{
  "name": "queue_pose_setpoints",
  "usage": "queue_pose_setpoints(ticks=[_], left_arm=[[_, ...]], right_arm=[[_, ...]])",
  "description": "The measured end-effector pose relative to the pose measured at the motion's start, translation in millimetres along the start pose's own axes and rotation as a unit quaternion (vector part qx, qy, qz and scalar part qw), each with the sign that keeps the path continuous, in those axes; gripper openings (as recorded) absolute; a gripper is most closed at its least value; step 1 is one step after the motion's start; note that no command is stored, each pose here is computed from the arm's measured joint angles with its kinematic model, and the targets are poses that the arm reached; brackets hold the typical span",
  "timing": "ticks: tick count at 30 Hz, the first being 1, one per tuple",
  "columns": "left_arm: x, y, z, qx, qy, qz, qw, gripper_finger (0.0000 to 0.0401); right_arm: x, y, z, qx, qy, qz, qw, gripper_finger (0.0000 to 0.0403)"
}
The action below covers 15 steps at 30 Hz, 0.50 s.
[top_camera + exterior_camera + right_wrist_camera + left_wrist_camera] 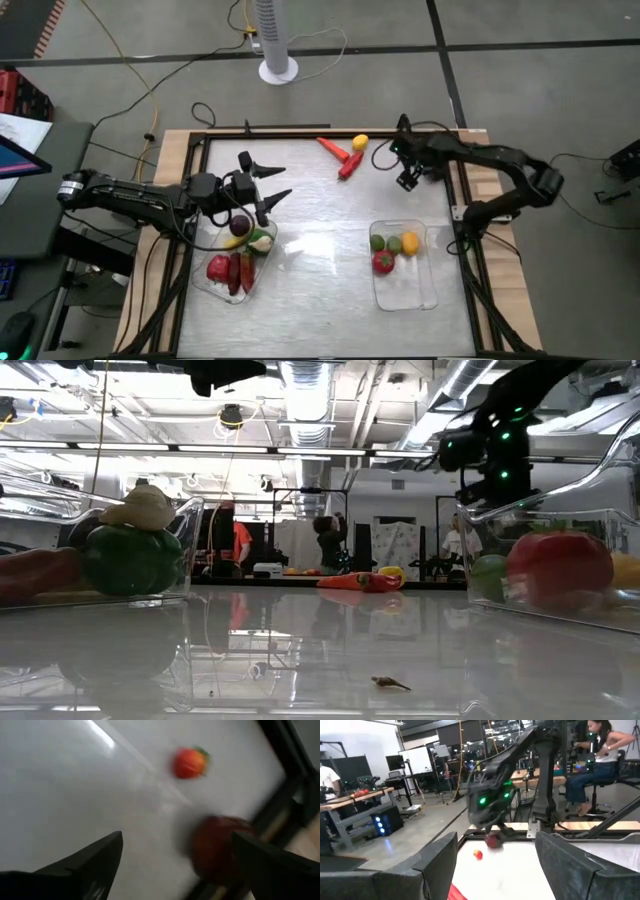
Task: Sort produce into baskets
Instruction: Put the red apple into the right transparent bin
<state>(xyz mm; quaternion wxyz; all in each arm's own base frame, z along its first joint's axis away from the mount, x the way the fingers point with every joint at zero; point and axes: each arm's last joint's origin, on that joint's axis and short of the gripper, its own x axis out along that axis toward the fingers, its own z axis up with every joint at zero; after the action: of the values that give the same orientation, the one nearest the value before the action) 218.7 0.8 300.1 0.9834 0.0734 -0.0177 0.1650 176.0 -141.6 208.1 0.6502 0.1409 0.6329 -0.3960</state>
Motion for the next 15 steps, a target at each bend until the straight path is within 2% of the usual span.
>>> queue_pose_setpoints(ticks=[7,15], left_arm=[[0,-1,0,0.001,0.001,-0.009,1.000,0.0254],[-7,-5,6,0.016,-0.013,-0.041,0.999,0.0254]], right_arm=[[16,-15,22,0.040,0.083,-0.056,0.994,0.0390],[46,-24,20,0.048,0.218,-0.084,0.971,0.0389]])
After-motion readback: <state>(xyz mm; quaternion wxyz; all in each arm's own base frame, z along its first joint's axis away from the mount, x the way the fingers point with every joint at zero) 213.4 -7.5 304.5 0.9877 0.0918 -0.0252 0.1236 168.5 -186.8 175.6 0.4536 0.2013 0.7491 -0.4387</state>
